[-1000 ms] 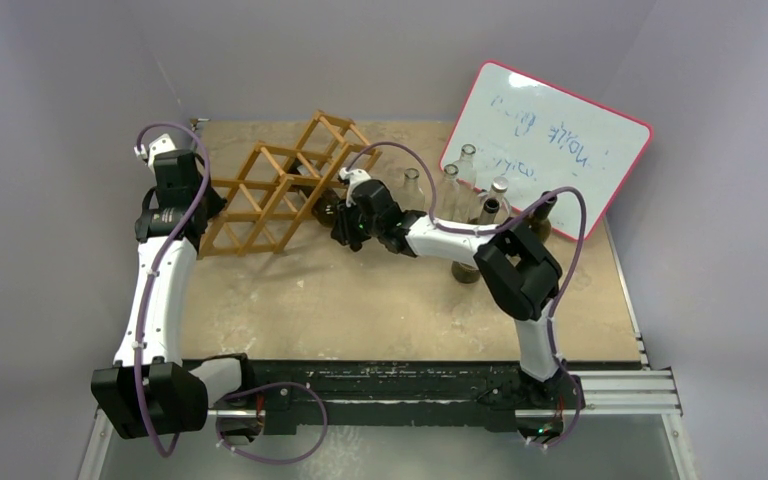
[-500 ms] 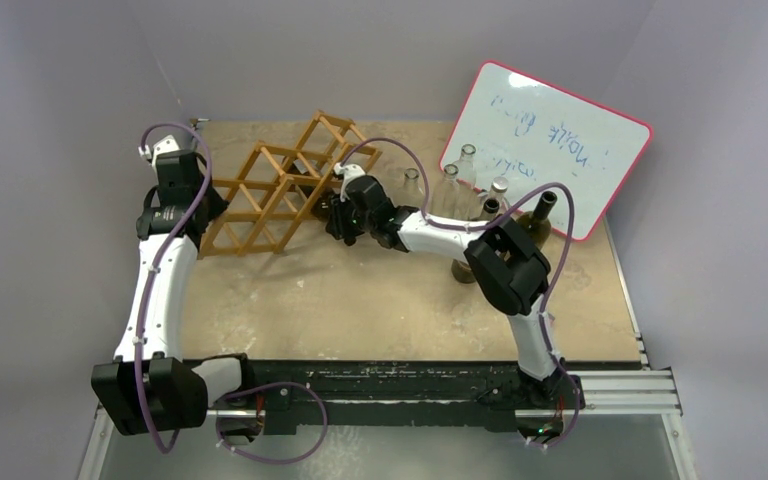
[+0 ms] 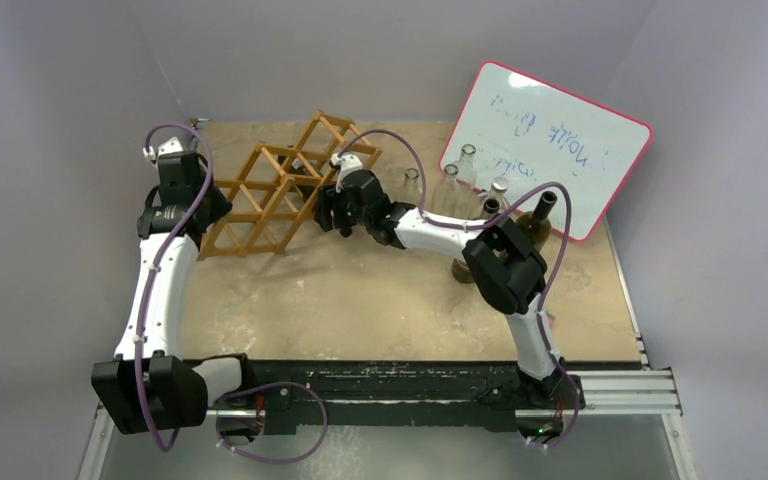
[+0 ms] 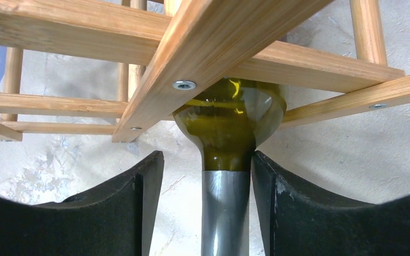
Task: Put the wine bottle on the wine rack
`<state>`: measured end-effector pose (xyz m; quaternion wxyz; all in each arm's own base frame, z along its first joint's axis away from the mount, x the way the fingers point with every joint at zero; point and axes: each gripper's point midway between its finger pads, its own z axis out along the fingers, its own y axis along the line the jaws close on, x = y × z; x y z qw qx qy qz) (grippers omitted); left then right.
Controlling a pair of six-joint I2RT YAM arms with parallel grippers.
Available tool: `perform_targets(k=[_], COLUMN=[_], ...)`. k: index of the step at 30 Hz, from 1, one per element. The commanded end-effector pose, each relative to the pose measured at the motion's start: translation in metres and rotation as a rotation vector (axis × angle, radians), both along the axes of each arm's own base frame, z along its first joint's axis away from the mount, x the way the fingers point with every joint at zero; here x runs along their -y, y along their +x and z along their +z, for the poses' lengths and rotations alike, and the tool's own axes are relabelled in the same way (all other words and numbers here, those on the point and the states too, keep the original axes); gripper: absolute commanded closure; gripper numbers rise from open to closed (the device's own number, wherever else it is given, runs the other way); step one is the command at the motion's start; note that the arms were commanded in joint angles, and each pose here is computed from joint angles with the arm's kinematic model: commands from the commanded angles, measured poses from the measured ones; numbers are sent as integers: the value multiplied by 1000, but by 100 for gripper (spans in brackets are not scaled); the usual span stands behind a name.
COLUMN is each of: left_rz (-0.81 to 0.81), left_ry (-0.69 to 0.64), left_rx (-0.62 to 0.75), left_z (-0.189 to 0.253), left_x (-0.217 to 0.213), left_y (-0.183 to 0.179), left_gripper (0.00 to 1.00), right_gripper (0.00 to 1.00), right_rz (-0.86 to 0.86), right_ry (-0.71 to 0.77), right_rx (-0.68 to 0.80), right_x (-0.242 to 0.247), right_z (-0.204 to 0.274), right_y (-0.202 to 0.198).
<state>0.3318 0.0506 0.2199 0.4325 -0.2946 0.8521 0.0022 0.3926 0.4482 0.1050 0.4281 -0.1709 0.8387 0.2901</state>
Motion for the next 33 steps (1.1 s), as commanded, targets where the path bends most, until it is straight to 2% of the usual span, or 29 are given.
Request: perform_targets(k=[1,8,17,21,24,27,33], left_rz=[-25,-8,5,30,35,53,56], left_ry=[-2,23,61,92,92,98,92], left_rx=[43,49,79,98,127,172,171], left_z=[18,24,40,50,56,63,52], left_x=[4,-1,-6,-10,-9,-11,-10], left_y=[6,4,-1,-8,-14,-21,-21], left_gripper=[70,60,39,36,36,40,65], right_gripper=[35,22,21,22,23,23,25], right_rz=[-13,-31,28,82,110,108,107], right_ry=[129,133,194,222,225,219,230], right_rx=[133,150,215,244,264,289,282], right_x=[-12,0,11,18,31,48,70], right_z=[73,91,157,190,209,225,235], right_y=[10,4,-17,-35,-50,-63,-83])
